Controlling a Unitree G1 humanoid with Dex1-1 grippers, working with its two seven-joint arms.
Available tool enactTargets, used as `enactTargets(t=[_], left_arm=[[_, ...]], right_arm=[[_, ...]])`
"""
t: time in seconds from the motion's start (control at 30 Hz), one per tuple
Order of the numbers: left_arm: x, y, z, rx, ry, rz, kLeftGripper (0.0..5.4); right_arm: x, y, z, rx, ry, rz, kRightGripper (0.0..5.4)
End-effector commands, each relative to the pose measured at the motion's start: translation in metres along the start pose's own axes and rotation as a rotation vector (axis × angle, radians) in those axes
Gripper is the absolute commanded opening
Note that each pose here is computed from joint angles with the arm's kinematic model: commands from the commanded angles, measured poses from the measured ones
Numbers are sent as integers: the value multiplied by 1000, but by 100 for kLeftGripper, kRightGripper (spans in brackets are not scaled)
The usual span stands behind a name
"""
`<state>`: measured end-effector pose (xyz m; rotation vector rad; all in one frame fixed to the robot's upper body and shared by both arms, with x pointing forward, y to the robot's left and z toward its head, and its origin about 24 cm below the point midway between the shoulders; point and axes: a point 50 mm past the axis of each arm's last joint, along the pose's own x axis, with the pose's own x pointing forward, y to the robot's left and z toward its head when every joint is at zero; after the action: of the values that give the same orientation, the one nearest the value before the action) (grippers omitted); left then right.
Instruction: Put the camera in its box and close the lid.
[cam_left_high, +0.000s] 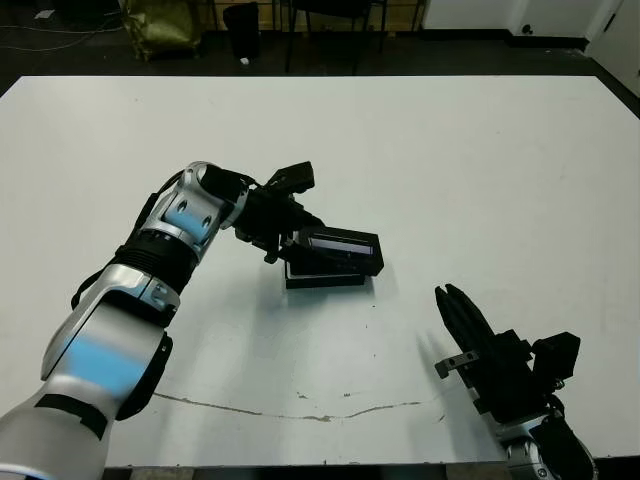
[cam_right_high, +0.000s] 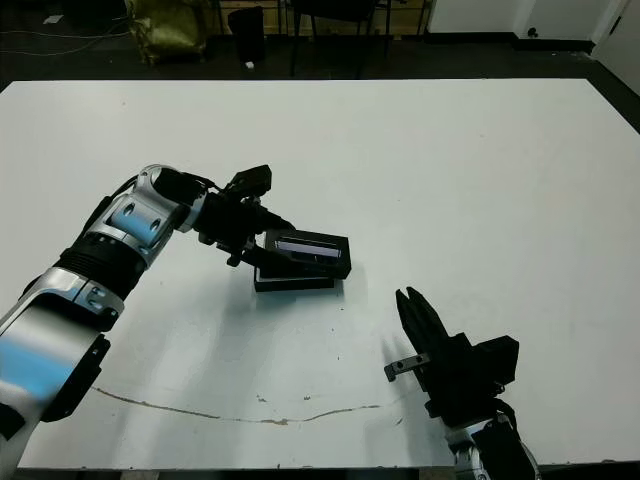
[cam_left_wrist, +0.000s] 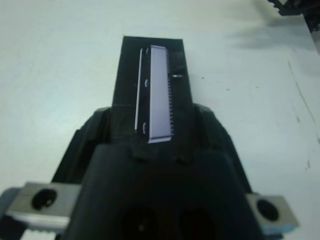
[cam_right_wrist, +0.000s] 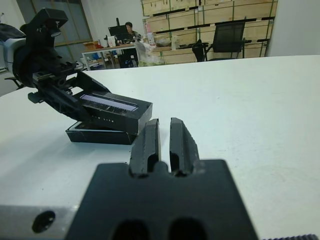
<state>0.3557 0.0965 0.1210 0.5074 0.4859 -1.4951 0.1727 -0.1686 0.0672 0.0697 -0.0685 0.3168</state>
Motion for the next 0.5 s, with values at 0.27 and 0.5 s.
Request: enactTargets(t=[0.27, 0.5], left_arm=[[2, -5, -16, -65, 52, -28, 255], [2, -6, -18, -55, 68, -25, 255]], right_arm=[[-3, -1, -5, -5, 39, -8, 0], [-3, -1, -6, 11, 33, -8, 0]])
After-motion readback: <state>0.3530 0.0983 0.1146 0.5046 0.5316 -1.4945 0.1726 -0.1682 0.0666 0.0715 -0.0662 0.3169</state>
